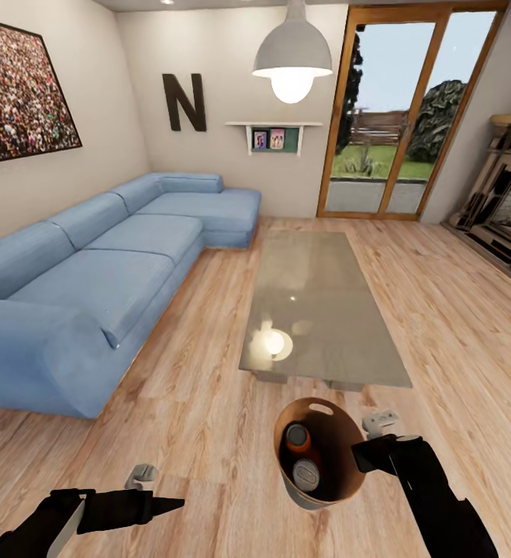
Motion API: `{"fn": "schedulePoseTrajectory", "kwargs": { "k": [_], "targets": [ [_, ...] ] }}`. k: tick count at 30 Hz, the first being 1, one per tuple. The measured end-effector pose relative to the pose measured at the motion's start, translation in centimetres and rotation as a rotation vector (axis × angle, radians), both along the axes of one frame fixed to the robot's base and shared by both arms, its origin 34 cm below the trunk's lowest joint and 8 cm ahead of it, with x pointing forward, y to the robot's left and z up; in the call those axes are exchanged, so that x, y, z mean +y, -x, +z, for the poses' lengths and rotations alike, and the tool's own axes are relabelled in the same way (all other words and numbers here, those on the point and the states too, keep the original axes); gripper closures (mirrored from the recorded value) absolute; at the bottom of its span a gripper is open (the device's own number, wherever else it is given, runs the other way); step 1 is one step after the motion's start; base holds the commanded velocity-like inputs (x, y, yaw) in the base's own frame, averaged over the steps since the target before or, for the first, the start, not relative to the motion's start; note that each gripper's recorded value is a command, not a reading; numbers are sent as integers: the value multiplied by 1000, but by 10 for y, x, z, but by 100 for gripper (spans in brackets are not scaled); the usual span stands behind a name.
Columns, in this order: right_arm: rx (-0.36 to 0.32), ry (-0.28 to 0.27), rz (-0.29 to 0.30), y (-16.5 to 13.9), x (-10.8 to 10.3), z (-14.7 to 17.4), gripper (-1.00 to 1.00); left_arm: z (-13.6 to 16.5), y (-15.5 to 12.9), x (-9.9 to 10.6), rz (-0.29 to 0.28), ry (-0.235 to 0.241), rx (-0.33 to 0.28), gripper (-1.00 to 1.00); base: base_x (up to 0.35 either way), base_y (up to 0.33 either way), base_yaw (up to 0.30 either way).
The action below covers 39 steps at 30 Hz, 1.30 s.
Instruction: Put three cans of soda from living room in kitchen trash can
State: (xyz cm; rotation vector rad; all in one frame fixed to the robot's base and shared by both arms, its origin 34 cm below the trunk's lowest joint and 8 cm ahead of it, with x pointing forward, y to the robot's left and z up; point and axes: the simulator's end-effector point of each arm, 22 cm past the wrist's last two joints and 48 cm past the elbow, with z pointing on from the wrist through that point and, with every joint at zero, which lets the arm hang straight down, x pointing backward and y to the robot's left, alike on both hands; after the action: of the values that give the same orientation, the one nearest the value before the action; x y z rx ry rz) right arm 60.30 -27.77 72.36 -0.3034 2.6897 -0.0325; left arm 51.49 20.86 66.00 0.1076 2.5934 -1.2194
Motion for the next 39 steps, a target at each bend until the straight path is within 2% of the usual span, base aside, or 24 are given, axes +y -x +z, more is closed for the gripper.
{"fn": "schedulePoseTrajectory", "kwargs": {
  "k": [35, 39],
  "targets": [
    [45, -4, 2, 7, 1, -75, 100, -71, 10, 0, -2, -1, 44, -100, 0, 0, 0],
    [57, -24, 12, 10, 5, -85, 100, -80, 12, 0, -2, -2, 50, -100, 0, 0, 0]
  ]
}}
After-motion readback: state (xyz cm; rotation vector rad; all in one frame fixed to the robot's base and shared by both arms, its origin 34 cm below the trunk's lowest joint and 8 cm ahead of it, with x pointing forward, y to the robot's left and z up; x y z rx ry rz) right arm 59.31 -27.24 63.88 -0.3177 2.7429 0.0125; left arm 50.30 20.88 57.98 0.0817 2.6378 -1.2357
